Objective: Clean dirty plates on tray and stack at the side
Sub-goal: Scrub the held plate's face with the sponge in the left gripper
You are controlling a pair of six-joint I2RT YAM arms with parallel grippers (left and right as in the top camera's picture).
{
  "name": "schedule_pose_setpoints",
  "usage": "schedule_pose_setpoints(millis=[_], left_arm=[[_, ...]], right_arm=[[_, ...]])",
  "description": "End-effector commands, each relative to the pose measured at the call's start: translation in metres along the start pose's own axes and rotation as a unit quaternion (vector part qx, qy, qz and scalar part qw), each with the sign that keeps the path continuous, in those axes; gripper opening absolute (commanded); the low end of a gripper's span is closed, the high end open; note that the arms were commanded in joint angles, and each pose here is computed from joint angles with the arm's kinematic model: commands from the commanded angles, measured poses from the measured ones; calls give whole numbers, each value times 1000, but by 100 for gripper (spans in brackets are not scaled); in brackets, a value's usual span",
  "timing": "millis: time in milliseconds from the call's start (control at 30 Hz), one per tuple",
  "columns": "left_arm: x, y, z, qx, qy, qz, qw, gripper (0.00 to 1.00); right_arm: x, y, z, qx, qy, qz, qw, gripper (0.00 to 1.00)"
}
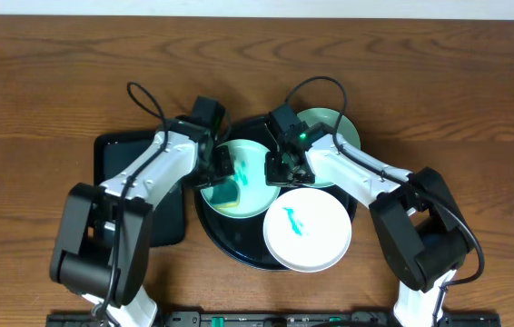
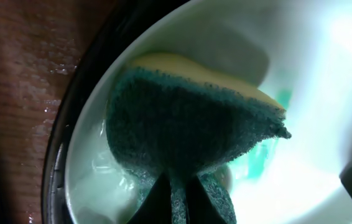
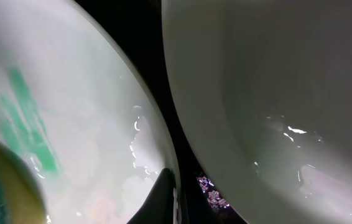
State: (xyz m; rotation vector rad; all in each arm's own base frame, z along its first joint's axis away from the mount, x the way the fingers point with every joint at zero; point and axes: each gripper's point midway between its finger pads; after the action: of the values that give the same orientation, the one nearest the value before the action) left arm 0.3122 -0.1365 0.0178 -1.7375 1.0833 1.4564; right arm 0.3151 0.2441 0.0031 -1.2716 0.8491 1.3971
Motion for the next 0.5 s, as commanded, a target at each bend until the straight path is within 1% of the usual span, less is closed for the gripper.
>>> schedule_pose_setpoints(millis=[0,100,200,367,467], left_arm=[[22,-4,17,-22,-44,5,999,7],[25,16,-4,-5,3,56,998,7],[24,39,-28,27,45,95,994,7],[26,72,-46,73,56,124,988,7],[27,86,-52,89,58,135,985,7]], right_arm=[[18,19,-11,-16,25,30,999,1],[18,19,-11,-16,25,30,999,1],[18,18,-11,-16,25,29,999,1],[18,18,-11,-16,25,29,999,1],[18,19,-11,-16,25,31,999,1]])
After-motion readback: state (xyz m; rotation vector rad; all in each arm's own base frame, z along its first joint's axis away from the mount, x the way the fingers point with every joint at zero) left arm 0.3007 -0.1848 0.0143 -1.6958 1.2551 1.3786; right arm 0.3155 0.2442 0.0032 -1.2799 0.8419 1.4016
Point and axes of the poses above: each gripper's point midway between its finger pads, its own x axis out along the fingers, its own z axis along the line the jaws close on, y = z × x, and after that the axes turned 14 degrees about -x, right-handed
